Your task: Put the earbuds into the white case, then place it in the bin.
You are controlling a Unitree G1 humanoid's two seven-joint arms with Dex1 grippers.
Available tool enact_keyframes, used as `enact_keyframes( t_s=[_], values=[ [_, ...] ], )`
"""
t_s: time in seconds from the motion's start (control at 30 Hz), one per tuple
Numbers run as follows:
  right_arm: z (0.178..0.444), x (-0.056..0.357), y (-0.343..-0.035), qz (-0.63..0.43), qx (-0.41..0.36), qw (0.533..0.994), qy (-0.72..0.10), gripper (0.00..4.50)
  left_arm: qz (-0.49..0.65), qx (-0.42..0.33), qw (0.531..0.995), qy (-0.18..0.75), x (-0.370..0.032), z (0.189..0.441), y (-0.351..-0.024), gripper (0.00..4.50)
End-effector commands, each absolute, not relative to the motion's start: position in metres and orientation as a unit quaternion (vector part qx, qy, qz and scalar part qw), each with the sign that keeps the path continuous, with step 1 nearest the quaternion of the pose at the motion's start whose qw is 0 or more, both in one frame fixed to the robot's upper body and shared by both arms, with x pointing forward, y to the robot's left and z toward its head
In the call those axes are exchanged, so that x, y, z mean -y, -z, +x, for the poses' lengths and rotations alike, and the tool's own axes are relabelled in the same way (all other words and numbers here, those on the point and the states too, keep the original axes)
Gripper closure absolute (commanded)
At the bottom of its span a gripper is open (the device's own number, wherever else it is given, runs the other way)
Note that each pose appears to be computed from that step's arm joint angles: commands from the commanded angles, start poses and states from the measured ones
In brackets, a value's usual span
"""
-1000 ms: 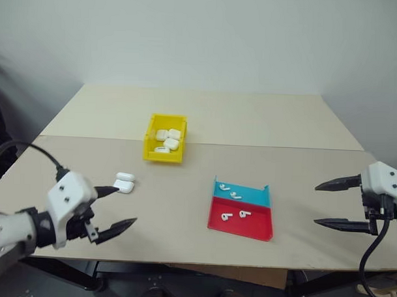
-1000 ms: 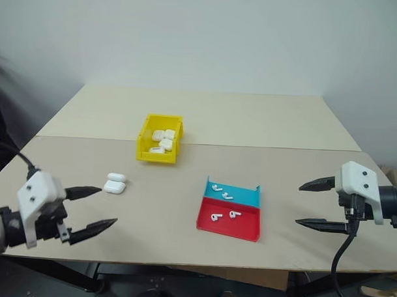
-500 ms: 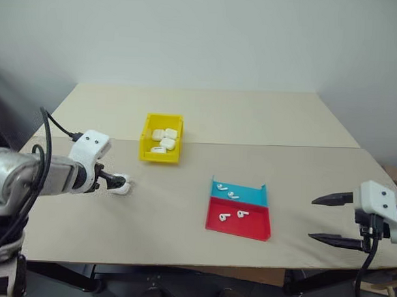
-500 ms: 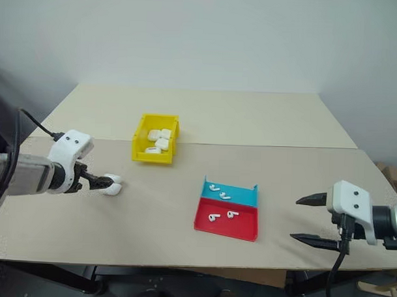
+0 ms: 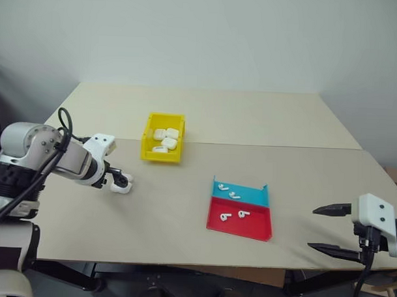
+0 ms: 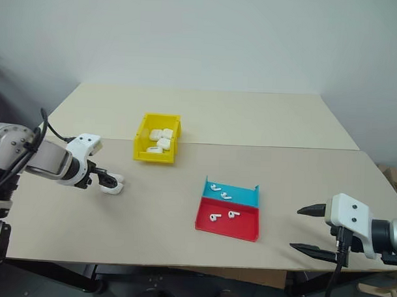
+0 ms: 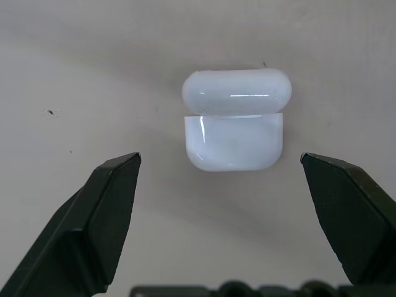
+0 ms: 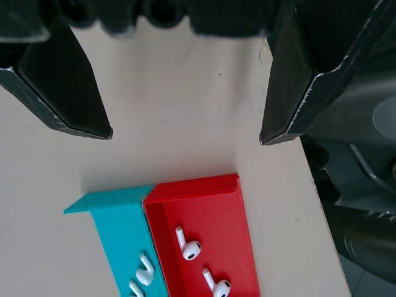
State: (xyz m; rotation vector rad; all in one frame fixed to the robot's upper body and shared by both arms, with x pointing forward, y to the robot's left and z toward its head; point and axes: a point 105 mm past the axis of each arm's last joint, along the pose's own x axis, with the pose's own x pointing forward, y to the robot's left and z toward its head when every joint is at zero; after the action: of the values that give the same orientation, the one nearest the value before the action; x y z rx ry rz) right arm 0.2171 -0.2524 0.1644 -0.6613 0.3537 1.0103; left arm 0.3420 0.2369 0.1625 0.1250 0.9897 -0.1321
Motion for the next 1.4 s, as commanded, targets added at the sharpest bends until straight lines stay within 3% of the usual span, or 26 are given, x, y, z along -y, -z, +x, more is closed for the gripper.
enact_keyframes(
  t_s=[0.03,1.4],
  values=[
    [0.218,0.250,-0.169,-0.328,-0.148,0.813,-0.459,0.09,0.063,-0.470,0.879,0.046,-0.237,0.350,-0.171,0.00],
    [0.218,0.247,-0.160,-0.342,-0.154,0.815,-0.442,0.09,0.047,-0.533,0.844,0.032,-0.231,0.361,-0.136,0.00]
  ],
)
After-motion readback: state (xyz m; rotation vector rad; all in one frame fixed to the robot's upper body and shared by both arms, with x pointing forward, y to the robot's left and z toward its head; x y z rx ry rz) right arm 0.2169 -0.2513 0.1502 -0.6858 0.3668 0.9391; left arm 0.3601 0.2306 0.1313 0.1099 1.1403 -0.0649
